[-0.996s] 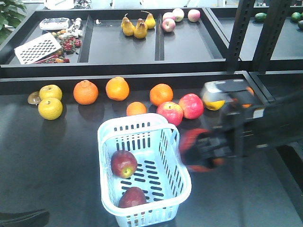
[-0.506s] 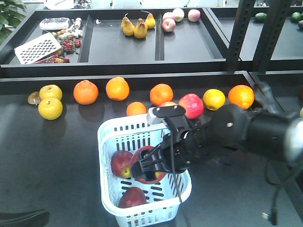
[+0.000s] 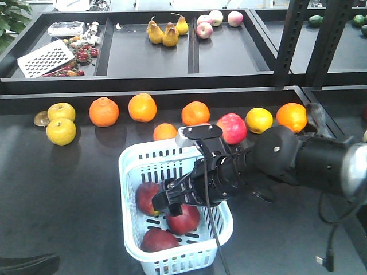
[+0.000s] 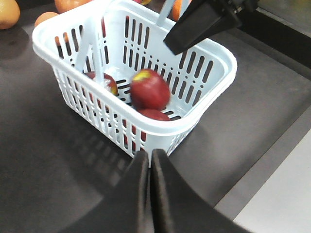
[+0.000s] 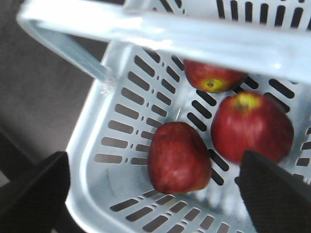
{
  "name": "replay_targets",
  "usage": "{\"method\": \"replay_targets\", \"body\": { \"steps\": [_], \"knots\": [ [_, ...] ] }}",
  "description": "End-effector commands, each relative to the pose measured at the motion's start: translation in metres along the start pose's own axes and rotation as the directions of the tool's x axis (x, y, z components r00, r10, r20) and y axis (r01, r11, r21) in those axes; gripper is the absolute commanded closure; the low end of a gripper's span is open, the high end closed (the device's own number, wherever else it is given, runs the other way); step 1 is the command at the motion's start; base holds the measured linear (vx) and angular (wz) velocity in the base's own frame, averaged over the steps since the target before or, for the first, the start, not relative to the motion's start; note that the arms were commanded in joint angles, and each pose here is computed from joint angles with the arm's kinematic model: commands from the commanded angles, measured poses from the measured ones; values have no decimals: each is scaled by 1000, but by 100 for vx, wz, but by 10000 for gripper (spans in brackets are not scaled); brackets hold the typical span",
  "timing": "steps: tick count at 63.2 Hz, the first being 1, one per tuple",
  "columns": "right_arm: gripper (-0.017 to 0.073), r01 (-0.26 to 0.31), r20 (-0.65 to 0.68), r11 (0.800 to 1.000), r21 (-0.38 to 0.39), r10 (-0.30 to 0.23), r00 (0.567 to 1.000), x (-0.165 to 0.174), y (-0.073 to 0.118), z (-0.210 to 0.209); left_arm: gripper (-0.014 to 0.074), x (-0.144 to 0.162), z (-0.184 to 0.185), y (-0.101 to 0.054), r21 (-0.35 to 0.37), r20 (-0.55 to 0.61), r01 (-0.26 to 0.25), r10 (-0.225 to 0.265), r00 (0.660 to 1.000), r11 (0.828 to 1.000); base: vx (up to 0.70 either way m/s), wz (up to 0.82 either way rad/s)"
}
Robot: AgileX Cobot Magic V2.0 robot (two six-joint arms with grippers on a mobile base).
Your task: Pick three apples into basket with both arms
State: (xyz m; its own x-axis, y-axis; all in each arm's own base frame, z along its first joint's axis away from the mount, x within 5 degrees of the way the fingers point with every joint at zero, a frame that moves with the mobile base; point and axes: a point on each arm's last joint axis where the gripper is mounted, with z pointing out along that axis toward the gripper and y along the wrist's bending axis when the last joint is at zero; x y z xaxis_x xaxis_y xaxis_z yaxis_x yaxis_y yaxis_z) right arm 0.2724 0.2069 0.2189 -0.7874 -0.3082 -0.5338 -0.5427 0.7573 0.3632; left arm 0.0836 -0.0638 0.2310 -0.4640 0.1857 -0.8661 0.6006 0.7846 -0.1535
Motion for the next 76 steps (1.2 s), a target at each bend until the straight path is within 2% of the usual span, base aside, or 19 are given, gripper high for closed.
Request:
{"method": "replay_targets", "body": {
  "steps": [1, 6, 18, 31, 36, 42, 49, 52, 56, 58, 62, 69, 76],
  "knots": [
    [15, 38, 77, 999, -34, -35, 996, -13, 14, -29, 600, -10, -2, 1, -18, 62, 34, -33, 998, 999, 0, 0],
    [132, 71, 78, 996, -61, -66, 995, -11, 22, -44, 600, -10, -2, 1, -18, 62, 34, -33, 998, 999, 0, 0],
    [576, 199, 107, 974, -109, -188, 976, -3, 44, -95, 600, -10, -2, 1, -18, 62, 34, -33, 998, 999, 0, 0],
    [564, 316, 177, 943, -107, -295, 939, 20, 67, -166, 600, -10, -2, 1, -17, 61, 36, -34, 998, 999, 0, 0],
    [564, 357, 233, 932, -54, -336, 912, 36, 73, -199, 600, -10, -2, 1, -17, 60, 35, -34, 998, 999, 0, 0],
    [564, 388, 293, 919, 65, -390, 873, 64, 66, -220, 600, -10, -2, 1, -17, 60, 35, -34, 998, 999, 0, 0],
    [564, 342, 346, 922, 183, -386, 855, 102, 51, -226, 600, -10, -2, 1, -17, 60, 35, -34, 998, 999, 0, 0],
    [564, 306, 360, 922, 236, -375, 854, 119, 42, -225, 600, -10, -2, 1, -18, 61, 35, -34, 998, 999, 0, 0],
    [564, 269, 371, 913, 305, -375, 850, 142, 29, -220, 600, -10, -2, 1, -18, 61, 35, -34, 998, 999, 0, 0],
    [564, 233, 390, 916, 327, -355, 850, 150, 23, -217, 600, -10, -2, 1, -18, 61, 35, -34, 998, 999, 0, 0],
    [564, 172, 412, 920, 351, -316, 854, 164, 14, -212, 600, -10, -2, 1, -18, 61, 35, -34, 998, 999, 0, 0],
    [564, 104, 424, 916, 387, -277, 862, 182, 2, -205, 600, -10, -2, 1, -18, 61, 35, -34, 998, 999, 0, 0],
    [564, 88, 424, 909, 408, -274, 863, 188, -1, -206, 600, -10, -2, 1, -18, 61, 35, -34, 998, 999, 0, 0]
  ]
}}
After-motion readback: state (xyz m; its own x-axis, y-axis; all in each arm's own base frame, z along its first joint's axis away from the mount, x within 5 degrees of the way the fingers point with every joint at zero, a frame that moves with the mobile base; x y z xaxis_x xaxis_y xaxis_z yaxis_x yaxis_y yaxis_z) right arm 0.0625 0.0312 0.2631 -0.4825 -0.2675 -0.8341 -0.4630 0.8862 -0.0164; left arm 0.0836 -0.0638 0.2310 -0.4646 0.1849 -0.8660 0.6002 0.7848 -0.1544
